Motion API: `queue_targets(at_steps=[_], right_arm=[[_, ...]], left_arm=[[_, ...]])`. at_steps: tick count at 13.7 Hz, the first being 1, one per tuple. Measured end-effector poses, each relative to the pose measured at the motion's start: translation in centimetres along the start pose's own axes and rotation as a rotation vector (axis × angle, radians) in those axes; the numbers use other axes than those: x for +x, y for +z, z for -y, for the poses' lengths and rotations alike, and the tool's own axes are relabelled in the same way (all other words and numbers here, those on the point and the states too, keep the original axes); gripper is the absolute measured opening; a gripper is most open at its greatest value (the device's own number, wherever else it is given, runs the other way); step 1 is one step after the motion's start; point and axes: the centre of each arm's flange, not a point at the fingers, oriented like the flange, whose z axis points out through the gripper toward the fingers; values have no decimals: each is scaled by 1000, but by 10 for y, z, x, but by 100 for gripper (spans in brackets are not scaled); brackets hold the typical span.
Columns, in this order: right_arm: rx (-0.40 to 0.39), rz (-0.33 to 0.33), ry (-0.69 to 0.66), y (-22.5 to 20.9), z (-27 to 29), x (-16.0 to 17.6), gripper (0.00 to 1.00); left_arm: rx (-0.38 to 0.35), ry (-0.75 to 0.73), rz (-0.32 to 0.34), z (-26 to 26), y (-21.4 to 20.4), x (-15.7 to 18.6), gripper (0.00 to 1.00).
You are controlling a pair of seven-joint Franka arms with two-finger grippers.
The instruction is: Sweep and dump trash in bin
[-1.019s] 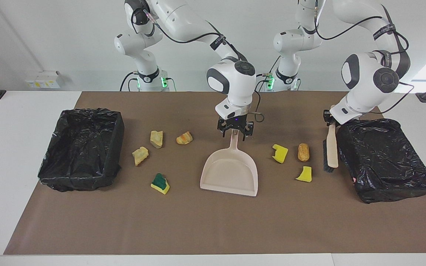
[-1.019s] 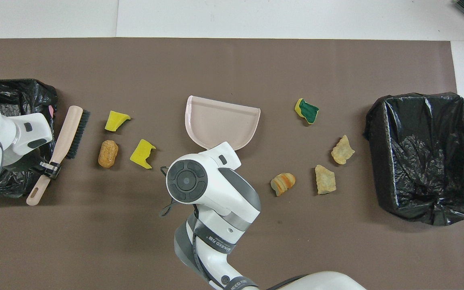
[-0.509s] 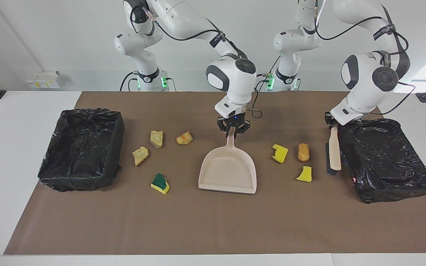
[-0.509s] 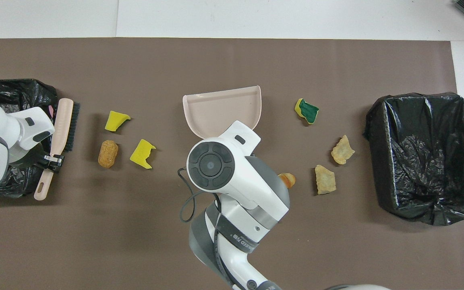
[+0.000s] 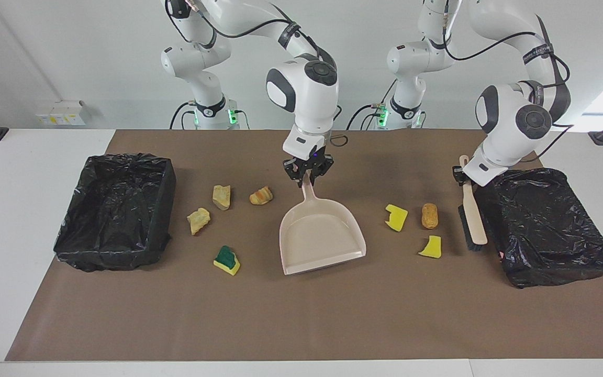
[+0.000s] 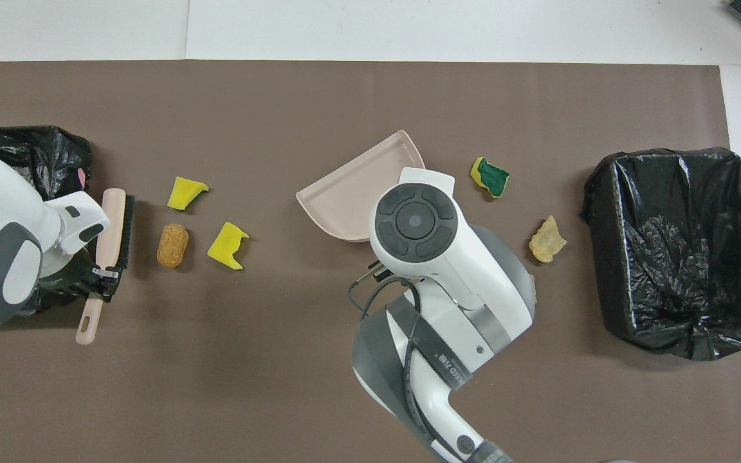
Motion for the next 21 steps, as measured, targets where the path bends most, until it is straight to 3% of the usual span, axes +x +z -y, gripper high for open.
queue_targets(at_steps=[4,10,13,21], right_arm=[[24,16,-360,12,-57,-11,32],[42,-25,-702,38,-88,-19,32],[42,-27,-777,56,-81,-18,32],[3,-30,-858,80,-41,1,32]], left_arm=[[3,15,2,-21,2,-7,26],[9,27,22,-40,20,-28,26],[21,9,23,-66,27,-36,26],[-31,18,4,-147,26,-50,26]])
